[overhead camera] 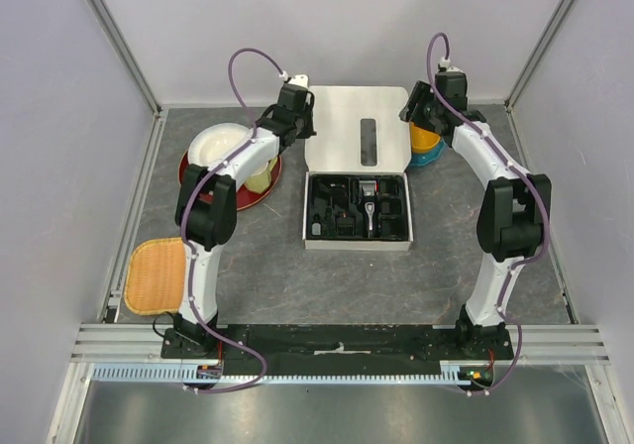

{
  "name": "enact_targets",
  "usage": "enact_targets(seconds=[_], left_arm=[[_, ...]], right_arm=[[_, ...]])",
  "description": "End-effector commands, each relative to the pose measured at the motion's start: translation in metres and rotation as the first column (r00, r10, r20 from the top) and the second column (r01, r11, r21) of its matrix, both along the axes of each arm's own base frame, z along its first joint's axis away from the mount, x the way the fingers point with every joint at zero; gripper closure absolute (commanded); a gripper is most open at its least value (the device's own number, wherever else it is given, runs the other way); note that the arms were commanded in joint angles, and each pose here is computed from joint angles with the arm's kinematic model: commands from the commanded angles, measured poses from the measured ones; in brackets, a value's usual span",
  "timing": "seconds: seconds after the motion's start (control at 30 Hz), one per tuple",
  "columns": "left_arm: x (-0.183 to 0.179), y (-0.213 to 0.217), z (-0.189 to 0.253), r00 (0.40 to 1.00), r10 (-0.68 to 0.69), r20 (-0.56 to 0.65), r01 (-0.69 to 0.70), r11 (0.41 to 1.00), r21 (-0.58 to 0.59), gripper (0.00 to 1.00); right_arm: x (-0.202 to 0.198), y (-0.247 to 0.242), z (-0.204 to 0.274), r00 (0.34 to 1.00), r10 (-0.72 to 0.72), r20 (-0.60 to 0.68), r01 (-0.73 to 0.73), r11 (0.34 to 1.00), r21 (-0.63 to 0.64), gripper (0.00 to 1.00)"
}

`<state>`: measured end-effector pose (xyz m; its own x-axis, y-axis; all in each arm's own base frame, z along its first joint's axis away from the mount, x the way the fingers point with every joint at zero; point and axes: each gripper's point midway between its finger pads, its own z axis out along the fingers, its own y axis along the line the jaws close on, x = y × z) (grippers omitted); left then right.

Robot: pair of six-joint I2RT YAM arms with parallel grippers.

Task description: Sort the hair-cutting tools

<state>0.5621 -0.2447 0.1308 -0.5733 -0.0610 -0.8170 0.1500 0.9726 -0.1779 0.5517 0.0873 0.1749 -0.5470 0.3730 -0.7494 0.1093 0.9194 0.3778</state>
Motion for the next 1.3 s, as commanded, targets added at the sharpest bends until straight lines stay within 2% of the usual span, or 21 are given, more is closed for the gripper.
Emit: enact_targets(seconds=[0.0,0.17,0.23,0.27,0.47,0.57,0.73,0.97,1.07,1.1,1.2,1.23,1.27], left_arm=[[-0.010,0.008,0.052,0.991,0.017,0.132,-0.021,0.999,0.035,0.98],[-0.025,0.008,0.080,0.976,0.017,0.217,-0.016,1.000,-0.010,0.98],[-0.035,0.007,0.074,0.976,0.000,0.219,0.001,1.000,-0.004,0.98],[-0.038,0.002,0.088,0.965,-0.019,0.262,0.027,0.999,-0.028,0.98],[-0.055,-0.006,0.085,0.947,-0.090,0.307,0.096,0.995,-0.003,0.98],[-0.062,-0.008,0.085,0.940,-0.108,0.324,0.112,0.994,0.005,0.97],[-0.068,-0.014,0.089,0.928,-0.125,0.350,0.134,0.991,0.000,0.93],[-0.071,-0.016,0.093,0.924,-0.125,0.361,0.136,0.991,-0.006,0.92],[-0.073,-0.017,0.093,0.925,-0.123,0.359,0.136,0.991,-0.009,0.91],[-0.073,-0.018,0.094,0.925,-0.124,0.359,0.138,0.990,-0.013,0.89],[-0.079,-0.023,0.103,0.925,-0.142,0.352,0.168,0.985,-0.043,0.66],[-0.082,-0.023,0.107,0.928,-0.139,0.344,0.170,0.983,-0.062,0.51],[-0.085,-0.024,0.116,0.925,-0.143,0.353,0.180,0.981,-0.075,0.47]], right_arm=[[-0.009,-0.015,0.033,0.994,-0.093,0.050,0.094,0.995,-0.021,0.31],[-0.017,-0.038,0.044,0.972,-0.232,0.041,0.230,0.972,0.058,0.31],[-0.020,-0.050,0.042,0.955,-0.295,0.017,0.291,0.950,0.114,0.32],[-0.021,-0.055,0.040,0.950,-0.313,0.006,0.309,0.942,0.129,0.32],[-0.020,-0.071,0.023,0.943,-0.325,-0.075,0.334,0.912,0.238,0.36],[-0.012,-0.057,0.003,0.965,-0.229,-0.126,0.256,0.926,0.278,0.38],[-0.001,-0.035,-0.004,0.987,-0.094,-0.133,0.133,0.935,0.330,0.38],[0.009,-0.009,-0.026,0.984,0.025,-0.176,0.057,0.892,0.449,0.41],[0.009,0.000,-0.022,0.986,0.072,-0.151,0.012,0.870,0.492,0.42],[0.009,0.002,-0.020,0.986,0.083,-0.142,-0.001,0.865,0.501,0.42],[0.004,0.008,-0.017,0.985,0.125,-0.121,-0.044,0.852,0.521,0.43],[0.001,0.013,-0.017,0.982,0.150,-0.118,-0.065,0.844,0.533,0.43],[0.001,0.014,-0.016,0.981,0.162,-0.108,-0.079,0.839,0.539,0.44]])
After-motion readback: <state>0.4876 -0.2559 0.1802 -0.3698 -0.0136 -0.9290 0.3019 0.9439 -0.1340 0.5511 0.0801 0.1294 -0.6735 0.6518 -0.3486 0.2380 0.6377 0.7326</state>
